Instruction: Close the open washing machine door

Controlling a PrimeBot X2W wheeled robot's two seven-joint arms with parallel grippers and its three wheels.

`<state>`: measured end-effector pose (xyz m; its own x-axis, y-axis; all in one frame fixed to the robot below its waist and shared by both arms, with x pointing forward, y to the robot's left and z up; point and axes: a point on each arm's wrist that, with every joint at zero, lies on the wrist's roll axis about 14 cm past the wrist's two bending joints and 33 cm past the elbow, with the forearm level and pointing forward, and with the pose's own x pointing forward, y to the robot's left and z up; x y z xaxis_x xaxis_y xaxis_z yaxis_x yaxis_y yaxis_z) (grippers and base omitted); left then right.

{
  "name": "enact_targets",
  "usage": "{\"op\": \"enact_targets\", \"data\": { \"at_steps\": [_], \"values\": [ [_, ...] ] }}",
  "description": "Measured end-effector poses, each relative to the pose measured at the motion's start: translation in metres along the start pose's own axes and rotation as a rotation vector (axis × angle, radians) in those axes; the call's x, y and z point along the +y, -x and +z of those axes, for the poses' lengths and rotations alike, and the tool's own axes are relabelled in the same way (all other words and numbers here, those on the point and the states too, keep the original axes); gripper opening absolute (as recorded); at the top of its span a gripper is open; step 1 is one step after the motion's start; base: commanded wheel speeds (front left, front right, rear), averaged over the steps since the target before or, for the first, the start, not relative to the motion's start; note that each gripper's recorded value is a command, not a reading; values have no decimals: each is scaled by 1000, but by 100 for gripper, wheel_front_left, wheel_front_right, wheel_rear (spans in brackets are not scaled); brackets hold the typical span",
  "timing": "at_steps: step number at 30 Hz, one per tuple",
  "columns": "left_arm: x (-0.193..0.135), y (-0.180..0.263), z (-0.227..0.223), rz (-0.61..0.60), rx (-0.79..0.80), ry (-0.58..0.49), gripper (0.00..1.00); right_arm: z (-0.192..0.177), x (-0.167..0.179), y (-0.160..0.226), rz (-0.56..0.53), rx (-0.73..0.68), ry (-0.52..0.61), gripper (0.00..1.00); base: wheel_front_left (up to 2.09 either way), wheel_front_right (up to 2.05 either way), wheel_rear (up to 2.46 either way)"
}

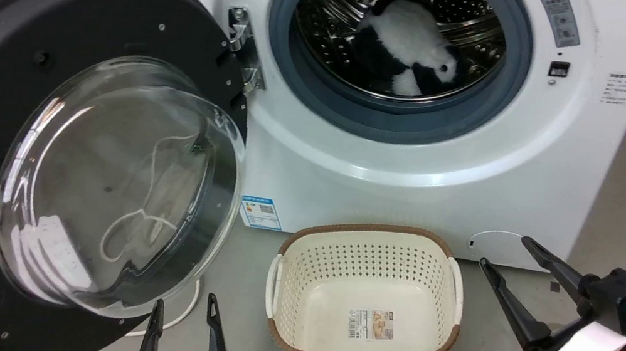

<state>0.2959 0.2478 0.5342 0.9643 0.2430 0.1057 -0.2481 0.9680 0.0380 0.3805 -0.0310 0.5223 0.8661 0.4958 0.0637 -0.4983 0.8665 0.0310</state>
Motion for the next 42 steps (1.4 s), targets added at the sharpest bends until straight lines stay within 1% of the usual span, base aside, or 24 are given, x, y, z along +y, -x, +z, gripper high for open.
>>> {"op": "enact_targets", "data": {
  "at_steps": [17, 18, 19, 20, 22, 24, 25, 26, 30, 35, 37, 39, 42],
  "values": [
    [17, 14, 6, 49, -35, -5, 100, 1, 21, -11, 67, -23, -22, 100, 0, 0, 0],
    [17, 15, 6, 51, -36, -4, 93, 1, 23, -12, 72, -26, -23, 100, 0, 0, 0],
    [18, 16, 6, 53, -37, -4, 35, 1, 24, -12, 76, -27, -26, 100, 0, 0, 0],
    [19, 17, 7, 54, -40, -4, 0, 1, 25, -13, 80, -27, -29, 100, 0, 0, 0],
    [22, 18, 9, 64, -48, -3, 0, 0, 28, -14, 88, -28, -33, 100, 0, 0, 0],
    [32, 19, 17, 103, -77, 19, 0, 0, 30, -14, 93, -31, -36, 100, 0, 0, 0],
    [39, 20, 23, 128, -98, 32, 0, 0, 31, -15, 96, -32, -37, 100, 0, 0, 0],
    [58, 23, 40, 185, -155, 52, 0, -1, 32, -16, 101, -31, -41, 100, 0, 0, 0],
    [83, 22, 67, 239, -247, 58, 0, -8, 34, -16, 105, -19, -53, 100, 0, 0, 0],
    [137, 19, 118, 357, -423, 90, 0, -13, 34, -18, 109, -16, -71, 100, 0, 0, 0],
    [159, 16, 131, 398, -472, 126, 0, -17, 31, -19, 102, -11, -80, 100, 0, 0, 0],
    [181, 8, 140, 426, -489, 168, 0, -21, 27, -20, 95, -4, -84, 100, 0, 0, 0],
    [216, -7, 150, 465, -460, 211, 0, -26, 16, -21, 66, 0, -88, 100, 0, 0, 0]
  ]
}}
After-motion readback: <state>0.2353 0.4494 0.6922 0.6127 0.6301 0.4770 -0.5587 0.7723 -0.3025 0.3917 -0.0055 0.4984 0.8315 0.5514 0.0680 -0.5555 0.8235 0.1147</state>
